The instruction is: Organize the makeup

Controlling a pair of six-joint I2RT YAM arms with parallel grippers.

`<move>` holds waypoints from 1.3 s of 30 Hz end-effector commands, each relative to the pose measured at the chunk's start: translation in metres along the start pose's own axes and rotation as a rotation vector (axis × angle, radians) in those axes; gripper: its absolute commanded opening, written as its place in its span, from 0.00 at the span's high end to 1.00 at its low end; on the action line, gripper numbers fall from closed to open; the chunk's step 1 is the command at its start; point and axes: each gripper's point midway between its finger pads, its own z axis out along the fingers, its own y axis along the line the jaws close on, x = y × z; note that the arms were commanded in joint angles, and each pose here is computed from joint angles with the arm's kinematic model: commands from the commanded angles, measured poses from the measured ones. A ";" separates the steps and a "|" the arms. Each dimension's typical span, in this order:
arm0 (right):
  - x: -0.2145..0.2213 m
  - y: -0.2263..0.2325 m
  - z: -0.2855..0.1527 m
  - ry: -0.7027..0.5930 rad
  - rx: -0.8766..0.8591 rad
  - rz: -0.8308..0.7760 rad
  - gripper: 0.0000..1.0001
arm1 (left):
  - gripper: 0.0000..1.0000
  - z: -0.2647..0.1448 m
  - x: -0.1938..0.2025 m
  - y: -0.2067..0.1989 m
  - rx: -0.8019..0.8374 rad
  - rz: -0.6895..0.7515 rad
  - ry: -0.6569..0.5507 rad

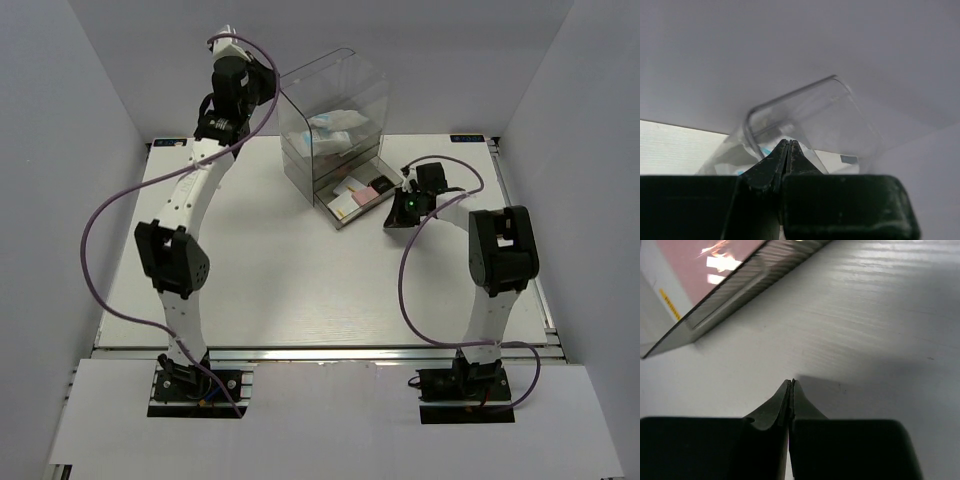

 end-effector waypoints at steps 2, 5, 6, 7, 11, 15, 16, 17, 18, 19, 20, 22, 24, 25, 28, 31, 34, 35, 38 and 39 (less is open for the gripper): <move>-0.017 0.007 0.018 -0.023 0.000 0.327 1.00 | 0.87 0.015 -0.010 0.000 0.048 -0.098 0.013; -0.023 0.011 0.034 -0.017 -0.031 0.406 1.00 | 0.87 0.022 -0.002 0.004 0.063 -0.132 0.012; -0.019 0.010 0.044 0.001 -0.029 0.419 1.00 | 0.87 0.022 0.002 0.000 0.092 -0.142 0.032; -0.026 0.013 0.048 -0.018 -0.048 0.415 1.00 | 0.87 0.023 0.004 -0.002 0.106 -0.145 0.035; -0.059 0.024 0.062 -0.094 -0.115 0.464 1.00 | 0.87 0.022 0.018 0.000 0.117 -0.144 0.075; -0.077 0.033 0.080 -0.119 -0.174 0.479 1.00 | 0.87 0.023 0.020 -0.001 0.127 -0.146 0.082; -0.080 0.036 0.081 -0.126 -0.189 0.483 1.00 | 0.87 0.024 0.021 -0.001 0.129 -0.146 0.084; -0.086 0.042 0.080 -0.143 -0.226 0.476 1.00 | 0.87 0.025 0.021 -0.002 0.133 -0.147 0.087; -0.090 0.045 0.082 -0.148 -0.242 0.494 1.00 | 0.87 0.027 0.023 -0.003 0.141 -0.149 0.092; -0.093 0.047 0.083 -0.153 -0.252 0.493 1.00 | 0.87 0.028 0.024 -0.003 0.140 -0.150 0.098; -0.097 0.049 0.084 -0.163 -0.261 0.486 1.00 | 0.87 0.030 0.027 -0.002 0.140 -0.155 0.105; -0.108 0.055 0.087 -0.189 -0.294 0.476 1.00 | 0.87 0.033 0.035 0.000 0.142 -0.161 0.127; -0.113 0.061 0.092 -0.198 -0.330 0.465 0.98 | 0.87 0.033 0.040 0.001 0.142 -0.167 0.144; -0.119 0.068 0.092 -0.213 -0.349 0.457 0.97 | 0.87 0.033 0.046 0.003 0.139 -0.167 0.162; -0.124 0.086 0.096 -0.228 -0.431 0.454 0.95 | 0.88 0.031 0.053 0.006 0.133 -0.169 0.184; -0.129 0.101 0.096 -0.232 -0.480 0.428 0.95 | 0.88 0.030 0.062 0.012 0.117 -0.164 0.208; -0.131 0.108 0.094 -0.229 -0.503 0.448 0.95 | 0.88 0.029 0.071 0.018 0.103 -0.157 0.233; -0.133 0.106 0.095 -0.233 -0.498 0.468 0.95 | 0.89 0.028 0.073 0.018 0.106 -0.157 0.241; -0.140 0.104 0.104 -0.256 -0.480 0.470 0.95 | 0.90 0.026 0.082 0.020 0.105 -0.159 0.267; -0.143 0.103 0.108 -0.265 -0.480 0.469 0.95 | 0.91 0.025 0.085 0.022 0.100 -0.158 0.278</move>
